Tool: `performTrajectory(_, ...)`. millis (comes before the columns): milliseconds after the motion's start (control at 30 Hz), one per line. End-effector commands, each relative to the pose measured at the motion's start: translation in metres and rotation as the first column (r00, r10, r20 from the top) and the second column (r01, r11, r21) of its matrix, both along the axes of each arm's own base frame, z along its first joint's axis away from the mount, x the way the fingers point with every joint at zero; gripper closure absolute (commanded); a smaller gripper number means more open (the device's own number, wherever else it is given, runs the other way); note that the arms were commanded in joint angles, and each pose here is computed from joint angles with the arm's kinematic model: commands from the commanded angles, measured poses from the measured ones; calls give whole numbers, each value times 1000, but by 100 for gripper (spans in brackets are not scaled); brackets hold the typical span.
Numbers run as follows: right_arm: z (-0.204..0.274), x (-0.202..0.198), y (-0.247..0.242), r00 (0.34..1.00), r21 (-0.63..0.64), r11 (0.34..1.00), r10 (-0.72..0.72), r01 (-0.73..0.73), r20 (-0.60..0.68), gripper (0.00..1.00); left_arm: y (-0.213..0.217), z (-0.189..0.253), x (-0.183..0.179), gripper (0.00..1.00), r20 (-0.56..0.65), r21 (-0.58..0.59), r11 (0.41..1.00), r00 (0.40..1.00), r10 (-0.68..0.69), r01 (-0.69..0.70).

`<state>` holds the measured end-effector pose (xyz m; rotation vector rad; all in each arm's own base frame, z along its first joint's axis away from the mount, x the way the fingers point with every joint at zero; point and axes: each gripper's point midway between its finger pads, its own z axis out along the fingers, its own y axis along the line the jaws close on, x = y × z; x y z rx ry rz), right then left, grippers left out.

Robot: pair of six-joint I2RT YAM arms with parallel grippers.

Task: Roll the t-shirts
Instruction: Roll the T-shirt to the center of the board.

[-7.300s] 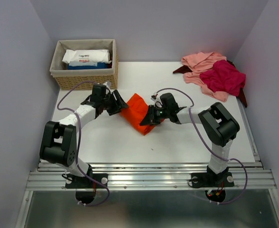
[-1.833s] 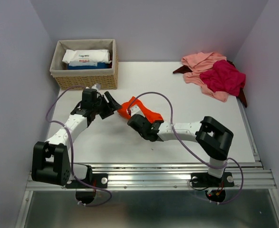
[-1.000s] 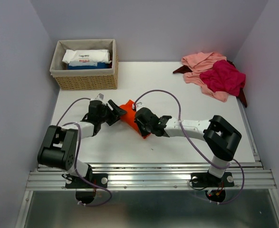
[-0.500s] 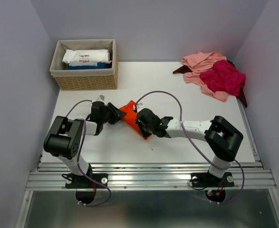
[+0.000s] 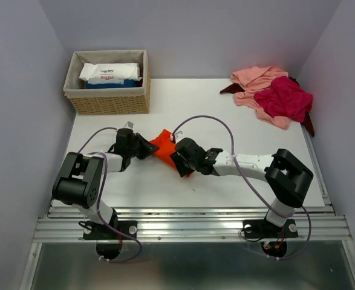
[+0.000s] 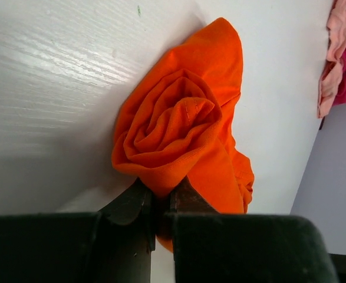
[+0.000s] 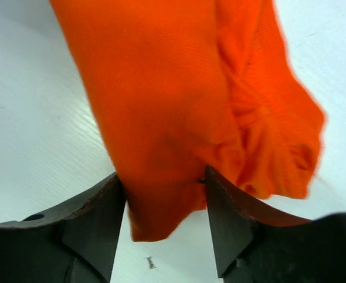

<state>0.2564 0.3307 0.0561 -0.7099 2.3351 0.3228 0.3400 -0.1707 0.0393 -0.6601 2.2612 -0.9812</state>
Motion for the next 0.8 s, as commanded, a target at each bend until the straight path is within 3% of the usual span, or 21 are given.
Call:
performTrajectory(0, 45, 12, 2, 990, -28, 1000, 3, 1, 139, 33, 11, 11, -4, 100, -44, 105, 994, 999, 1, 3)
performTrajectory(100, 54, 13, 3, 979, -95, 995, 16, 3, 203, 21, 13, 15, -5, 100, -72, 125, 992, 997, 4, 5)
performTrajectory(167, 50, 5, 10, 974, -132, 991, 47, -18, 221, 18, 13, 19, -3, 100, -77, 122, 992, 997, 8, 1)
performTrajectory(300, 48, 1, 22, 953, -198, 980, 69, -10, 296, 18, 15, 24, -4, 100, -92, 124, 992, 995, 25, -14)
performTrajectory(533, 27, 0, 35, 948, -232, 973, 93, -22, 303, 23, 17, 31, -1, 100, -88, 136, 990, 995, 40, -27)
performTrajectory(667, 12, 6, 33, 944, -269, 963, 85, 3, 317, 31, 16, 31, -1, 100, -89, 135, 991, 995, 37, -25)
performTrajectory(733, 9, 6, 34, 944, -260, 966, 78, 8, 320, 49, 17, 31, -2, 100, -93, 134, 991, 995, 38, -25)
performTrajectory(767, 8, 6, 33, 944, -257, 966, 72, 13, 321, 64, 17, 33, -2, 100, -88, 136, 990, 995, 38, -26)
